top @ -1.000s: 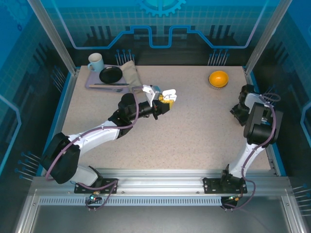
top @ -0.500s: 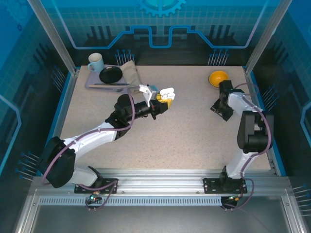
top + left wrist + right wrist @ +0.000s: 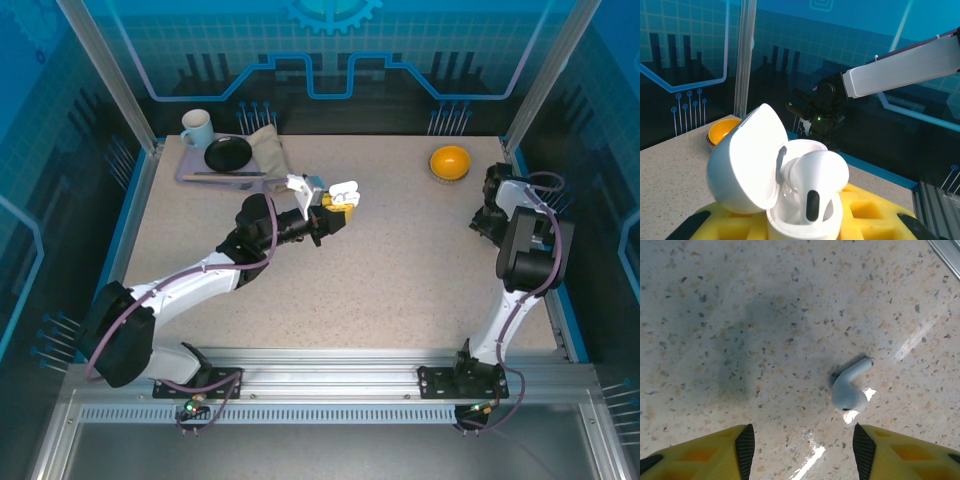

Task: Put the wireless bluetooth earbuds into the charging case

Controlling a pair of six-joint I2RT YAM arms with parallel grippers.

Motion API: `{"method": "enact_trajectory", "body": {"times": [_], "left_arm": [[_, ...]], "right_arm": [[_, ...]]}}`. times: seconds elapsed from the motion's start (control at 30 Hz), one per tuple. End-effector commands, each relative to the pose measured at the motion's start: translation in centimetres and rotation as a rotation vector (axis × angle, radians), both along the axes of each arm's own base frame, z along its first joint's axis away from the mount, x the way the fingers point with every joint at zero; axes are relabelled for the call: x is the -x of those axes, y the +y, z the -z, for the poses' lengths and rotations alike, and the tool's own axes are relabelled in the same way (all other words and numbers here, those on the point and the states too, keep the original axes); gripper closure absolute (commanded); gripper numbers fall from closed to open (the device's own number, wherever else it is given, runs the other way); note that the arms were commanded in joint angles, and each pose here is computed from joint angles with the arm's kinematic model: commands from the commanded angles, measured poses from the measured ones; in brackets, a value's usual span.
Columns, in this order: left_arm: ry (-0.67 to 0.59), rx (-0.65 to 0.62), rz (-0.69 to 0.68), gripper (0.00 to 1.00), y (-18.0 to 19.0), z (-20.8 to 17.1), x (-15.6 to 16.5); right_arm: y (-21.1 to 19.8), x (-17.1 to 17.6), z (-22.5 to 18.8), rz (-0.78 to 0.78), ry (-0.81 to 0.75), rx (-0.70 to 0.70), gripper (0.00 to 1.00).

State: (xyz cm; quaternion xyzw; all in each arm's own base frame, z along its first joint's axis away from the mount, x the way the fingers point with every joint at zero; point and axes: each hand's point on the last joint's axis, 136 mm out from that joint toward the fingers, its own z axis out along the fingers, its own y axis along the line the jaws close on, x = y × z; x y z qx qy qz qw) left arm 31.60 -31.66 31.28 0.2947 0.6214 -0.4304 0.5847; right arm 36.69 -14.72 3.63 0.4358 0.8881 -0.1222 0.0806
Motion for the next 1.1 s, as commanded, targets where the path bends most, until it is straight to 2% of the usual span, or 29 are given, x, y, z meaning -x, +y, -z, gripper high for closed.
{"method": "enact_trajectory", "body": {"times": [0.0, 0.33, 0.73, 0.83, 1.07], "left_arm": [[-0.051, 0.017, 0.002, 1.0, -0.3, -1.9, -0.5], [-0.039, 0.015, 0.012, 1.0, -0.9, -1.6, -1.1], [-0.037, 0.004, 0.01, 1.0, -1.1, -1.2, -1.5], [-0.039, 0.005, 0.012, 1.0, -1.2, -1.3, -1.5], [-0.034, 0.016, 0.017, 1.0, -1.3, -1.4, -1.5]], "right_arm": [[-1.7, 0.6, -0.4, 0.015, 0.035, 0.029, 0.43], [-3.4, 1.1, 0.6, 0.06, 0.06, 0.033, 0.45], [-3.9, 1.4, 2.9, 0.091, 0.066, -0.055, 0.45], [-3.9, 1.6, 3.2, 0.091, 0.073, -0.065, 0.48], [-2.8, 2.0, 3.2, 0.115, 0.048, -0.113, 0.61]]}}
